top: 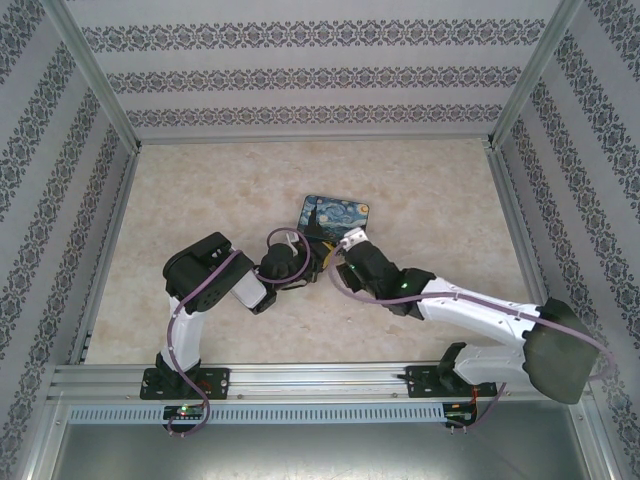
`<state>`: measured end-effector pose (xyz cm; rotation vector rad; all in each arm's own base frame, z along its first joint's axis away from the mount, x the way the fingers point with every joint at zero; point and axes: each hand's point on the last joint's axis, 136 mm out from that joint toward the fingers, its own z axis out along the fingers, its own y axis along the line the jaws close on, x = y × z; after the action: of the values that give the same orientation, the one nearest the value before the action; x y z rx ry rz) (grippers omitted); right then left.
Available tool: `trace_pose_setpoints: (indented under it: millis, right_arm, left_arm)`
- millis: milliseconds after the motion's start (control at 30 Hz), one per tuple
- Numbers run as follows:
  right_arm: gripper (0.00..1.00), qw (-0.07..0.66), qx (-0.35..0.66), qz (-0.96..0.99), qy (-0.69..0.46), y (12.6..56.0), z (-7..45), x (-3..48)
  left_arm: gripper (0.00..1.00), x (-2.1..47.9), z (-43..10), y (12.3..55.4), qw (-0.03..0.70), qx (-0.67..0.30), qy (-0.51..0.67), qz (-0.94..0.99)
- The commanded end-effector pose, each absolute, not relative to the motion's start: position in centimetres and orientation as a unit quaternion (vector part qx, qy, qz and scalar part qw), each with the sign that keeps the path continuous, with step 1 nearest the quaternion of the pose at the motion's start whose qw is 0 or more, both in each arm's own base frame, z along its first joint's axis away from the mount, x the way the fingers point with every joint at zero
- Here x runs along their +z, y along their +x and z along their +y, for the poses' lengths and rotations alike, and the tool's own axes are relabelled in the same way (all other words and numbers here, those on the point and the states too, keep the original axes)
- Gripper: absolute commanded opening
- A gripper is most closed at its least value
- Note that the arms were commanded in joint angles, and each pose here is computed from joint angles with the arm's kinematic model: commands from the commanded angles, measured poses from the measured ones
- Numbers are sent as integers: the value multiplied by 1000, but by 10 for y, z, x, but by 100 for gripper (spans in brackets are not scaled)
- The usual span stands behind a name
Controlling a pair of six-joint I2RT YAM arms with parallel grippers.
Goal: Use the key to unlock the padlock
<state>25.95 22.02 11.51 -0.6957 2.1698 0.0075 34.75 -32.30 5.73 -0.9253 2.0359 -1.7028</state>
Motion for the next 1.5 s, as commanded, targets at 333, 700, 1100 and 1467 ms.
trace_pose_setpoints:
  millis: [333,700,1100,1467]
  right_arm:
    - [39,392,-61,842,-364,272,243,87]
    - [36,366,-74,856,-358,287,244,67]
    - [32,349,-82,867,-347,306,242,56]
    - [25,340,-81,875,-334,320,238,50]
  left_arm:
    - [0,15,-321,327,121,-543,-328,763]
    - [0,16,-317,327,119,-545,-328,763]
    - [0,16,-313,327,116,-548,-328,761]
    - [0,15,-314,327,115,-548,-328,761]
